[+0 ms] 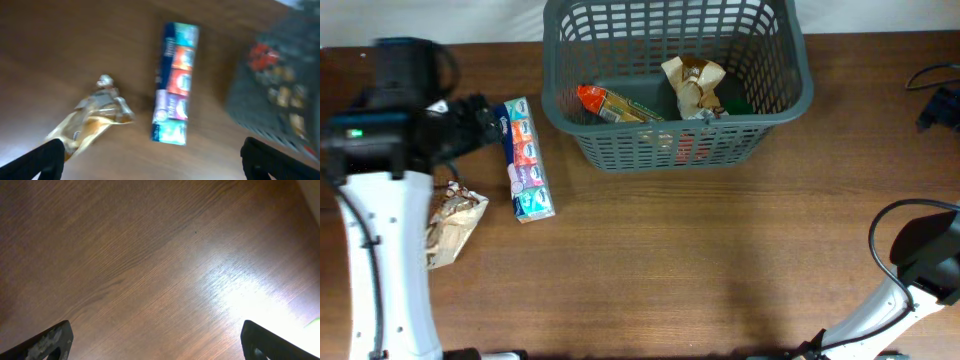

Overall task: Pack container
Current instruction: 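Move the left gripper over the Kleenex tissue pack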

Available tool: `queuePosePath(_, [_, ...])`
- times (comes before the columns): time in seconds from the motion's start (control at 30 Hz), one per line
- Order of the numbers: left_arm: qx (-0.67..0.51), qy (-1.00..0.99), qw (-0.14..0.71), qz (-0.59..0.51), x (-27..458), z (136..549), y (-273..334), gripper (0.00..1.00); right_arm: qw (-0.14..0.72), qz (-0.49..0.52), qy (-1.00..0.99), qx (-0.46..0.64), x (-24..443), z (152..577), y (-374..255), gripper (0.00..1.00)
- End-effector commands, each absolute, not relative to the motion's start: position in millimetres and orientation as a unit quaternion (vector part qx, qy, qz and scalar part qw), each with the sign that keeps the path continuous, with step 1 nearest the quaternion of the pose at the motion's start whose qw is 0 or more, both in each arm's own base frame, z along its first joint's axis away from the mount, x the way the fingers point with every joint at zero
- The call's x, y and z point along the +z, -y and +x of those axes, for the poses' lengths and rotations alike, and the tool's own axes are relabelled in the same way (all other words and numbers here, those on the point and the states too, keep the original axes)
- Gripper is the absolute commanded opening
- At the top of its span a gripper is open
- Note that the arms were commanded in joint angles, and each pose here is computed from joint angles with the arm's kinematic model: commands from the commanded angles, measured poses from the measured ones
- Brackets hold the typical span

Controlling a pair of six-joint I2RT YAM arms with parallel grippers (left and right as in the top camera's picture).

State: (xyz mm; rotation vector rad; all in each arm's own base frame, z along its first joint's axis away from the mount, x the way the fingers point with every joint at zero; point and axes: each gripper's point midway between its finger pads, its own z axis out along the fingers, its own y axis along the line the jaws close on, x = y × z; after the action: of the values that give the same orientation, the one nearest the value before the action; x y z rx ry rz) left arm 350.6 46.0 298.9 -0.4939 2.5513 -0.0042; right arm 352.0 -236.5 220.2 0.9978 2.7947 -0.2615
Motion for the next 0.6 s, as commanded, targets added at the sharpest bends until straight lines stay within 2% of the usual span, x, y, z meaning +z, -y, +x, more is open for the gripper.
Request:
queuePosePath(0.0, [-0.117, -0.959, 0.255, -0.040, 290.3, 361.2, -8.5, 1.00, 0.081, 0.341, -0.933, -0.084, 218.1, 352.5, 236.4, 0.99])
queuePosePath(0.1, [-0.110, -0.967, 0.232, -0.012, 272.6, 367.5, -10.7, 1.00, 0.081, 0.341, -0.933, -0.084, 218.1, 352.6, 236.2, 0.99])
queuePosePath(0.37, [-0.101, -0.984, 0.144, -0.026, 193.2, 403.6, -23.3, 0.99, 0.081, 0.341, -0.933, -0.084, 218.1, 352.5, 236.4, 0.99])
queuePosePath(0.57, [-0.066, -0.992, 0.067, -0.083, 134.4, 410.1, -39.8, 1.00, 0.081, 0.341, -0.933, -0.084, 218.2, 352.5, 236.3, 0.99])
